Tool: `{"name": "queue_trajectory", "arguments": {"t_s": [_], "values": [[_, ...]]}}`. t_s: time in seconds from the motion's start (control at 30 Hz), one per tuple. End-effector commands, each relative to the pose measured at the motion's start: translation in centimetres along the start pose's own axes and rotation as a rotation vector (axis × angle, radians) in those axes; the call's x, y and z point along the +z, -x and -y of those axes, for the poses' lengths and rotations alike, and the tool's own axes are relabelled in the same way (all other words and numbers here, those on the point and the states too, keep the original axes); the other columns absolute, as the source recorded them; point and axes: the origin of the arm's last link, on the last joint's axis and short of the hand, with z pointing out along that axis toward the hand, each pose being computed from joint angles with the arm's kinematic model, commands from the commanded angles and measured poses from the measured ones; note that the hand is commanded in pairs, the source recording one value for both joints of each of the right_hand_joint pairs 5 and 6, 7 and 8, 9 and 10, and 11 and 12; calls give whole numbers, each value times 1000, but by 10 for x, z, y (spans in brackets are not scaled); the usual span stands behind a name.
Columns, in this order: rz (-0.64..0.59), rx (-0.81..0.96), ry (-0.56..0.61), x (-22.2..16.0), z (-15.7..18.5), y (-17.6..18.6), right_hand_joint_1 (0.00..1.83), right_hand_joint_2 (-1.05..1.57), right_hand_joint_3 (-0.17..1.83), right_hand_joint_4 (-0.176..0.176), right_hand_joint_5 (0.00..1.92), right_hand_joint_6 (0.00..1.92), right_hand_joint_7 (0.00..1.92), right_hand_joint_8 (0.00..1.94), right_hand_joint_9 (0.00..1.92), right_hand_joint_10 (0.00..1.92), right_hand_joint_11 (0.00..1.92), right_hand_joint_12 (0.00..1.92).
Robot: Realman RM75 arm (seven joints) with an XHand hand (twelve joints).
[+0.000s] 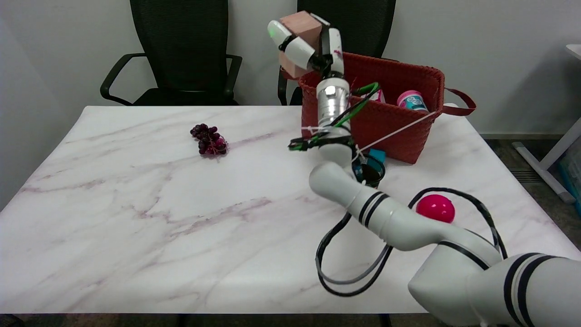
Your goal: Place the wooden rectangular block into the brown storage basket.
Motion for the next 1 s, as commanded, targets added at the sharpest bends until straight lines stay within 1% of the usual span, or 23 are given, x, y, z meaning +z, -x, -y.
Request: {"name": "queue_trajectory", "arguments": {"t_s": [0.03, 0.2, 0.33, 0.47, 0.6, 0.8, 1.0], "values": [[-61, -287, 61, 90, 5, -76, 1135, 807, 301, 0, 976, 976, 1313, 1313, 1129, 1129, 1031, 1031], [-46, -366, 127, 110, 1, -92, 1133, 810, 266, 0, 977, 977, 1317, 1317, 1124, 1124, 1040, 1040], [-28, -501, 177, 120, -8, -107, 1121, 811, 256, 0, 968, 968, 1319, 1319, 1134, 1134, 1036, 1036], [4, -663, 234, 123, -21, -120, 1124, 826, 242, 0, 965, 965, 1331, 1331, 1149, 1149, 1037, 1037], [44, -767, 307, 117, -43, -129, 1125, 828, 238, 0, 961, 961, 1335, 1335, 1157, 1157, 1033, 1033], [86, -818, 416, 99, -77, -140, 1128, 818, 239, 0, 944, 944, 1333, 1333, 1155, 1155, 1018, 1018], [96, -827, 476, 86, -95, -153, 1138, 811, 212, 0, 904, 904, 1333, 1333, 1153, 1153, 974, 974]]}}
